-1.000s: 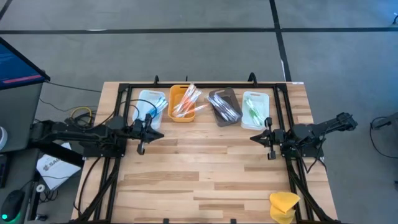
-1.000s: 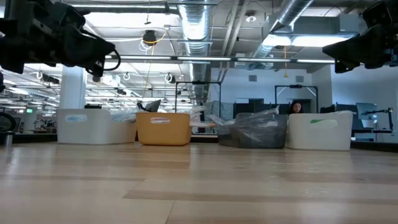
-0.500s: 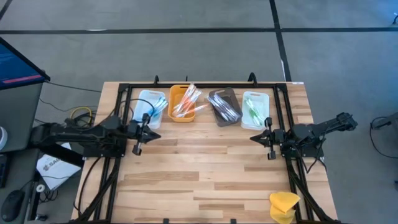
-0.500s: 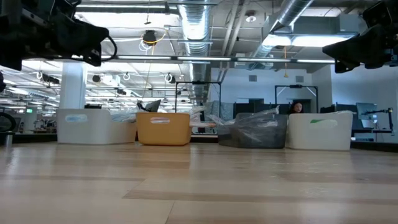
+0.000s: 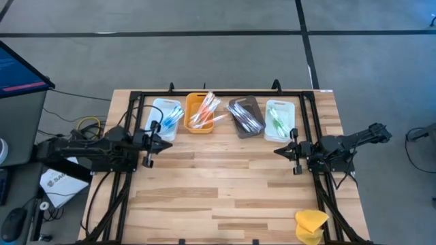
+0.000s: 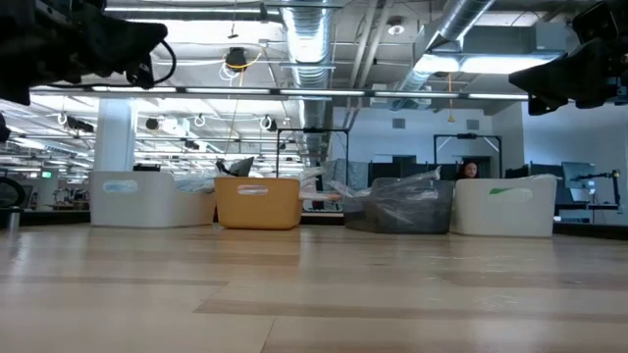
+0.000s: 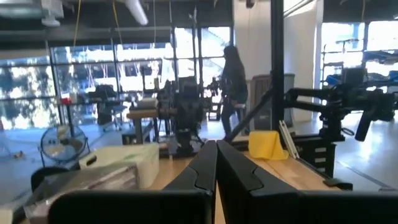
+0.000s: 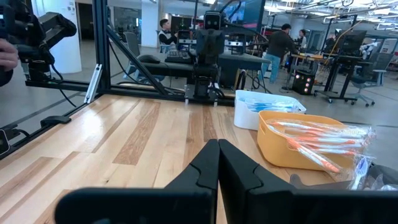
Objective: Pick & Place Toothbrushes
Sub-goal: Return to Home Position
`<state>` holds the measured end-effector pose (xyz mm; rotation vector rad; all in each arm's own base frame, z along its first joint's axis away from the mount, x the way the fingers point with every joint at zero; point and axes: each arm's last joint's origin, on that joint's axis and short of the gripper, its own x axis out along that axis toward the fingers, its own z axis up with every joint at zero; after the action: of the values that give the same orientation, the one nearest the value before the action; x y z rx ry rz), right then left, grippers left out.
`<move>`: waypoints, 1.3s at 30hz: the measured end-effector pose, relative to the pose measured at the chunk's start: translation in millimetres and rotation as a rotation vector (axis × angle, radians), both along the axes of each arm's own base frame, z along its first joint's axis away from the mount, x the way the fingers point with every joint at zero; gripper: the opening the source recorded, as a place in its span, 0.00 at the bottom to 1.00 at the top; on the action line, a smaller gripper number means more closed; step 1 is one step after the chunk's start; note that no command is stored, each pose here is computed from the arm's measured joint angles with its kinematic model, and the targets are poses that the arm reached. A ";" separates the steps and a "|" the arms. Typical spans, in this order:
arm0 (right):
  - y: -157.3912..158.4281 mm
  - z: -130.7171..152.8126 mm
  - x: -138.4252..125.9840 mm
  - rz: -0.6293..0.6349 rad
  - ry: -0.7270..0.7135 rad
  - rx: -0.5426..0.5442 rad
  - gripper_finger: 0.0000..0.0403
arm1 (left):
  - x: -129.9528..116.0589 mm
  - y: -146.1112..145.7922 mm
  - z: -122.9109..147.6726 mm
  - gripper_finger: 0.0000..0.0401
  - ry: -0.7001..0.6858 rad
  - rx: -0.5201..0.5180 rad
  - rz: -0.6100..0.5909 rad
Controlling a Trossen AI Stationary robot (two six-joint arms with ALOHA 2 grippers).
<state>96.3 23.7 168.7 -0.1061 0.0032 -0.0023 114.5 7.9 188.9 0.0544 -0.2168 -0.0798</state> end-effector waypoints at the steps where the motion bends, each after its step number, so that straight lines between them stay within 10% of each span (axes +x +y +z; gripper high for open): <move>1: 0.0 0.0 0.0 0.000 0.000 0.000 0.00 | -1.0 -0.3 1.1 0.00 -0.012 0.005 -0.006; 13: 0.0 0.0 0.0 0.000 0.000 0.000 0.00 | -13.4 -4.9 12.0 0.00 -0.131 0.032 -0.119; 39: 0.0 0.0 0.0 0.000 0.000 0.000 0.00 | -6.6 -4.2 -19.8 0.00 0.202 -0.008 -0.119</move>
<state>96.3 23.7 168.7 -0.1062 0.0034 -0.0027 107.9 3.8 169.1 0.0250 -0.0179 -0.2018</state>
